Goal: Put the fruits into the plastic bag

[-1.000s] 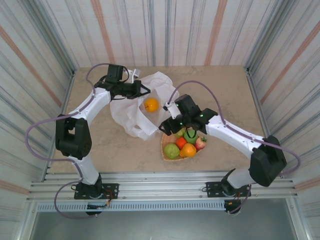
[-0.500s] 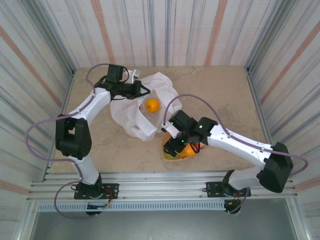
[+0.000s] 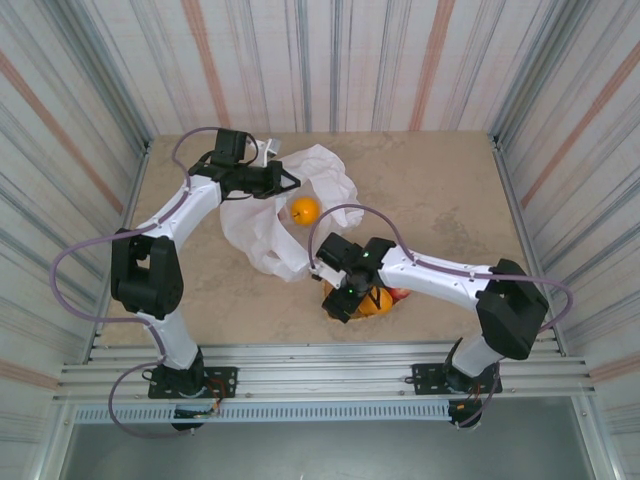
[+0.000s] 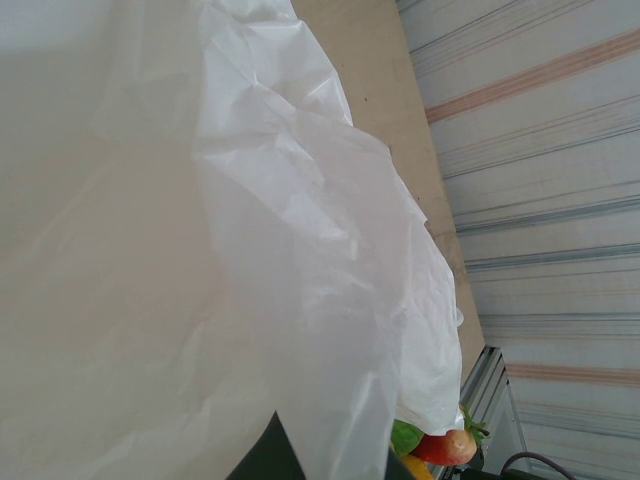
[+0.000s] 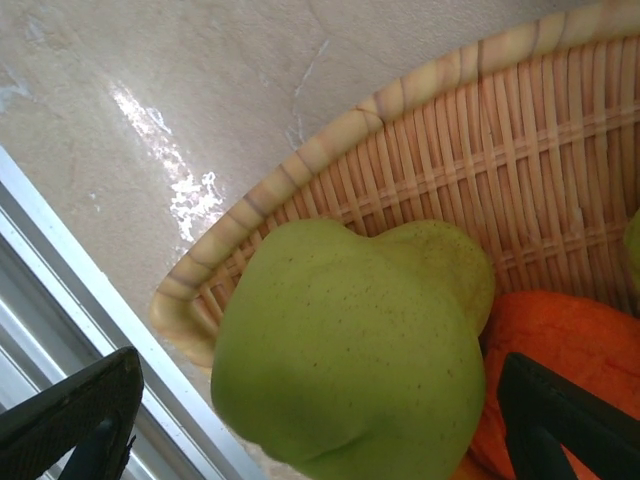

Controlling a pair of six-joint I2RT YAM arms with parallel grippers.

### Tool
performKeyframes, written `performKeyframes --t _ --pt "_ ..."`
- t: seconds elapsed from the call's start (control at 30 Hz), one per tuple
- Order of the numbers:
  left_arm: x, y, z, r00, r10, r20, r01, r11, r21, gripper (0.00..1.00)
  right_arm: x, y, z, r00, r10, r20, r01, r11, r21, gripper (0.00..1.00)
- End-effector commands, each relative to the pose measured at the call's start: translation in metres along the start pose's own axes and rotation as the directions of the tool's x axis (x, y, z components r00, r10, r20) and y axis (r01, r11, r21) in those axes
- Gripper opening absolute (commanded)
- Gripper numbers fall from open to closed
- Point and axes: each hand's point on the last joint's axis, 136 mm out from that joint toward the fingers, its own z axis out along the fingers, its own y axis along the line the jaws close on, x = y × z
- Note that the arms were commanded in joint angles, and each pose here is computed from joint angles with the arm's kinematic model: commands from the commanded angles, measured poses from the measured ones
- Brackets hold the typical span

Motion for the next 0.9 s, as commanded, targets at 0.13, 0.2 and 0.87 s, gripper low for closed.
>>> performKeyframes --t 0.13,0.2,0.87 --pt "-0.004 0.003 -0.002 1.000 -0.006 0.003 0.006 1.000 -0.002 0.00 -0.009 -0.002 0.005 0.998 -0.062 -0.016 0.062 0.998 0.021 0.87" --pt "-0.004 0.003 -0.001 1.000 -0.010 0.001 0.010 1.000 0.000 0.00 -0.009 -0.003 0.007 0.998 -0.066 -0.020 0.066 0.998 0.024 0.86" --pt "-0.004 0.003 0.000 1.000 -0.017 -0.002 0.017 1.000 0.004 0.00 -0.028 0.003 -0.033 0.986 -0.017 0.163 0.023 0.999 -0.040 0.59"
